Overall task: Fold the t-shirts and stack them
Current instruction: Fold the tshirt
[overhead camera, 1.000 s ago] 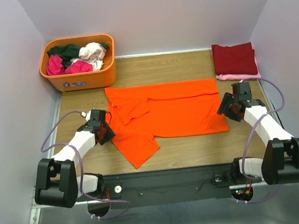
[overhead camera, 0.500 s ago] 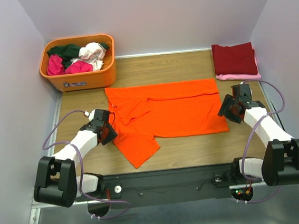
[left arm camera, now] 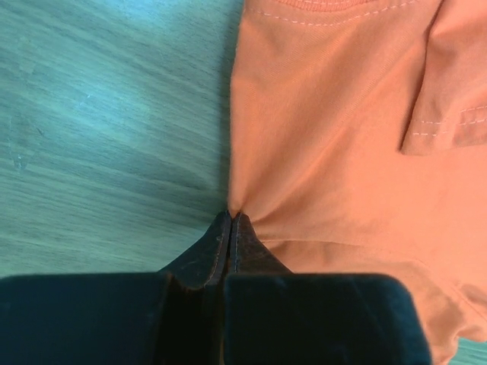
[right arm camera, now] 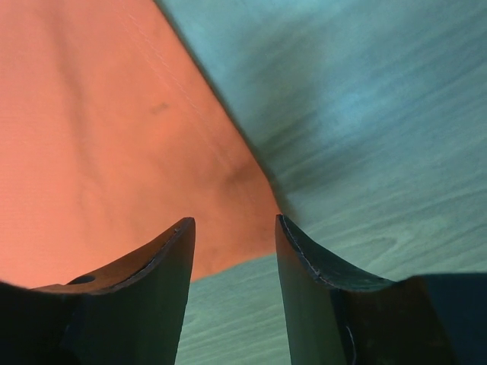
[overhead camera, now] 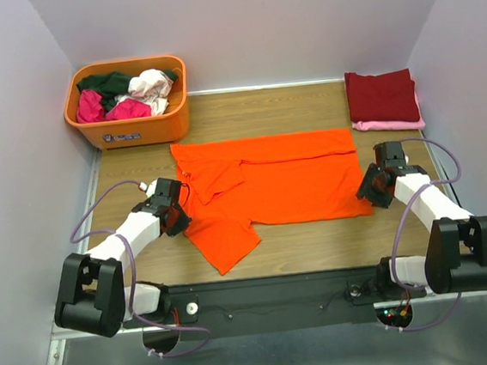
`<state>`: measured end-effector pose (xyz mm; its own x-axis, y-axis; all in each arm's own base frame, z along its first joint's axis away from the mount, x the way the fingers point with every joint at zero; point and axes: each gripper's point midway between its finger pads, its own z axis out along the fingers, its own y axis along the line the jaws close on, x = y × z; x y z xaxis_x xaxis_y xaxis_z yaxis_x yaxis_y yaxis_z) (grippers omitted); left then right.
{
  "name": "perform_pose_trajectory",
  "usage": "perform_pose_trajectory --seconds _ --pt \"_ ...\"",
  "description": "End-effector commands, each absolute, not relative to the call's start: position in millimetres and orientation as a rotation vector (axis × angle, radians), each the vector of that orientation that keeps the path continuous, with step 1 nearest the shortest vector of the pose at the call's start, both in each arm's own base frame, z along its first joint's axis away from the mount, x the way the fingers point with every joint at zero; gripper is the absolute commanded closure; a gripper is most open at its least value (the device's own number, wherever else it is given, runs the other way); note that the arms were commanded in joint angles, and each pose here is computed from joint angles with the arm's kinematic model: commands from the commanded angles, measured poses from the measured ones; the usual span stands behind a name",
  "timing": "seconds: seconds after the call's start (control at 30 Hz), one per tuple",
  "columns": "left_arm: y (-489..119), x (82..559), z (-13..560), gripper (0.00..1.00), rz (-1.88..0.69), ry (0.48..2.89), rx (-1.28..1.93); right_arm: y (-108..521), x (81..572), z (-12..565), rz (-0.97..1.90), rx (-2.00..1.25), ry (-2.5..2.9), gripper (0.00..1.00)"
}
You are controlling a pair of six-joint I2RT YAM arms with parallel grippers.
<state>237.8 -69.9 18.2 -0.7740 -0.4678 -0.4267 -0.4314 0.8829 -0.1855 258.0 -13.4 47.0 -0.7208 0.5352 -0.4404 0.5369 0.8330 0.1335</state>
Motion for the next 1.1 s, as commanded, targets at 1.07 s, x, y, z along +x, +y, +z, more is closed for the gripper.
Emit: perform_pose_trajectory --seconds 1.07 --pt "-65.6 235.8 42.8 1.00 -0.094 2.581 -0.640 -22.1 222.3 20.6 -0.085 1.140 2.579 0.54"
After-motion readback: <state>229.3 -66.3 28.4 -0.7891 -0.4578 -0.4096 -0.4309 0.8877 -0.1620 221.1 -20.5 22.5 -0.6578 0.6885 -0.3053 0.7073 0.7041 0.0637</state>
